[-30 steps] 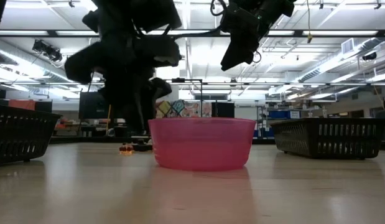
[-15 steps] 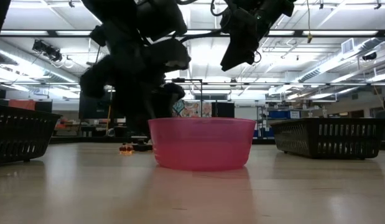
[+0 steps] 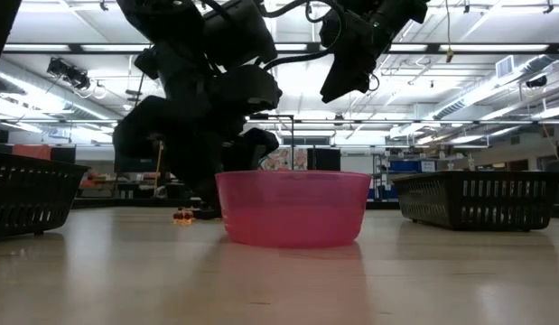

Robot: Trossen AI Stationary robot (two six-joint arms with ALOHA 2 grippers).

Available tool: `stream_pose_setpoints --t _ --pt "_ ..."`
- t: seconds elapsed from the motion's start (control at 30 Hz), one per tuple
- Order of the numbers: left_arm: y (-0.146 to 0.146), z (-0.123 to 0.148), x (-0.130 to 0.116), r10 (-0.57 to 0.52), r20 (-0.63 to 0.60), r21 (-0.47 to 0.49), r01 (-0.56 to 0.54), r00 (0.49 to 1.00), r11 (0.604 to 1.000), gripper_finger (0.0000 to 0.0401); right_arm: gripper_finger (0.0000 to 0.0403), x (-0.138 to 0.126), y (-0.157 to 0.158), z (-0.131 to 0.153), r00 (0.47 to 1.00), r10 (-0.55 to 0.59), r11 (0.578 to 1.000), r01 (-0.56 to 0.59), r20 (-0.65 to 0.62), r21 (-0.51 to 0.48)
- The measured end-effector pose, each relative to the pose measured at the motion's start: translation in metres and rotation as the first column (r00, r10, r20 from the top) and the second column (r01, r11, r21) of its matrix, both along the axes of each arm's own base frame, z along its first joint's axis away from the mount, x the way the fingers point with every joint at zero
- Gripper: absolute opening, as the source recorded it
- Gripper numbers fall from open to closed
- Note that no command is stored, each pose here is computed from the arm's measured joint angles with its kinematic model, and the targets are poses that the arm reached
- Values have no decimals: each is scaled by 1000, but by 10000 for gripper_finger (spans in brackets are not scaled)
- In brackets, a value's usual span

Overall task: Sort Halloween decoration
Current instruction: Put the orange pumpkin toy into the pink bowl

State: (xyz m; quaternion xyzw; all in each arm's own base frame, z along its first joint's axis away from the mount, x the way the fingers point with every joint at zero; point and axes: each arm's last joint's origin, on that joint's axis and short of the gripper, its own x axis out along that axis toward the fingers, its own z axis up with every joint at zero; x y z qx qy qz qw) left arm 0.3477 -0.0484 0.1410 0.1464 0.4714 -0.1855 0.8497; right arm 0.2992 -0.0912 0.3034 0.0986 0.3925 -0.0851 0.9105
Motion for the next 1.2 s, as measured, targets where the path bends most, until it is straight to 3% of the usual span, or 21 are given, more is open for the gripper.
stream_pose_setpoints --t 0.37,0.8,1.2 --pt "-2 -6 2 -18 0 23 18 1000 1000 189 129 0 0 0 1000 5 1000 -5 -5 -3" --pt "-2 -6 2 27 -10 -1 -27 1000 1000 56 129 0 0 -1 1000 13 1000 -13 -9 -10" --pt "8 -5 3 129 -19 22 -129 991 991 52 129 -1 0 -1 1000 20 1000 -20 -11 -15"
